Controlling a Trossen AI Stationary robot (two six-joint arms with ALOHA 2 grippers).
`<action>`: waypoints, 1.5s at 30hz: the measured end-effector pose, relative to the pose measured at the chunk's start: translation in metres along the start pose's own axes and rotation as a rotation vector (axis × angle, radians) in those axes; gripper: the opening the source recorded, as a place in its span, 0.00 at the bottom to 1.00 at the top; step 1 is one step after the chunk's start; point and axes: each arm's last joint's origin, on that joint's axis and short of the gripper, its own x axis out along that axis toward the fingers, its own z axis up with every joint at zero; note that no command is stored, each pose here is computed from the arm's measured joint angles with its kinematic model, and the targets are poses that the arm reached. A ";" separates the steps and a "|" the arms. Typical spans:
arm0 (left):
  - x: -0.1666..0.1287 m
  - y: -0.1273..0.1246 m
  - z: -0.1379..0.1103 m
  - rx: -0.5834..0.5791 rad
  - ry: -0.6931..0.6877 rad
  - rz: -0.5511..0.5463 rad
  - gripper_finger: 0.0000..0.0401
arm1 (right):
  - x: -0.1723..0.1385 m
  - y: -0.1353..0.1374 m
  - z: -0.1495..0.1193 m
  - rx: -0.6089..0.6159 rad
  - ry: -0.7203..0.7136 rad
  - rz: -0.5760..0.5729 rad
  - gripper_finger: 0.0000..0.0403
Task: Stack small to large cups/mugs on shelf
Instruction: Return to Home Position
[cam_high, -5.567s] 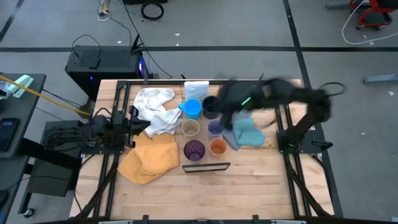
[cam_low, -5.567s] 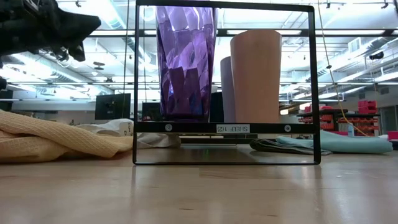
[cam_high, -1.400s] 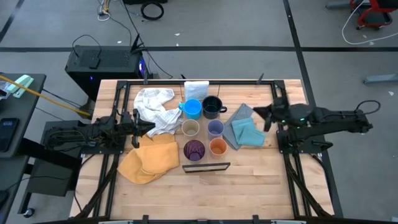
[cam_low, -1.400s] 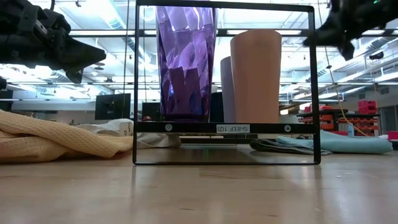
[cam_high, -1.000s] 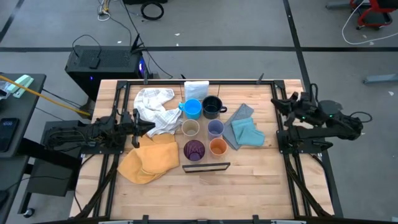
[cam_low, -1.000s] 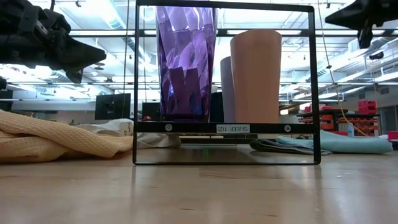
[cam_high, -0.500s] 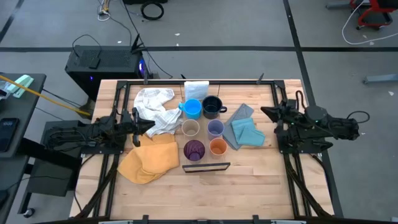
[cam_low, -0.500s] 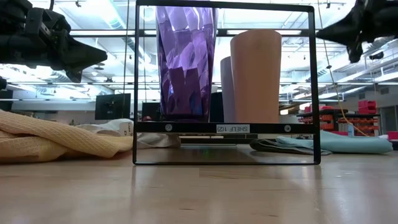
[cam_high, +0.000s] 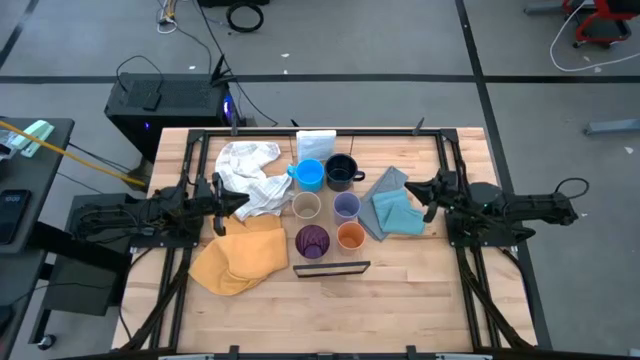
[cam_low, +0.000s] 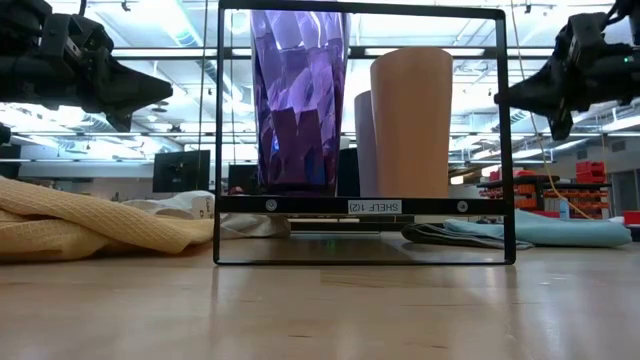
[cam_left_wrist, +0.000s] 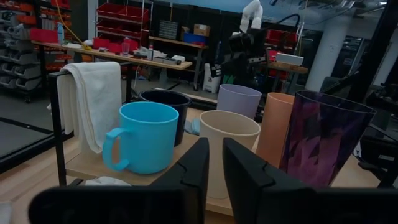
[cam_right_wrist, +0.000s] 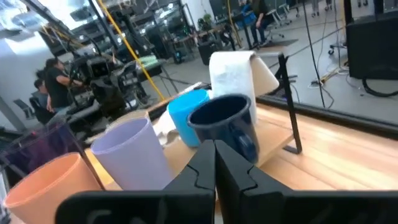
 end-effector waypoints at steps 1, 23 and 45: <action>0.000 0.000 0.000 0.000 0.000 0.000 0.13 | 0.000 0.000 0.001 0.001 -0.008 0.001 0.01; 0.009 0.000 -0.012 0.022 0.139 0.025 0.13 | 0.004 -0.001 -0.008 -0.063 -0.032 0.015 0.02; 0.010 -0.004 0.007 0.107 -0.061 -0.042 0.03 | 0.009 0.000 -0.014 -0.055 0.034 -0.017 0.02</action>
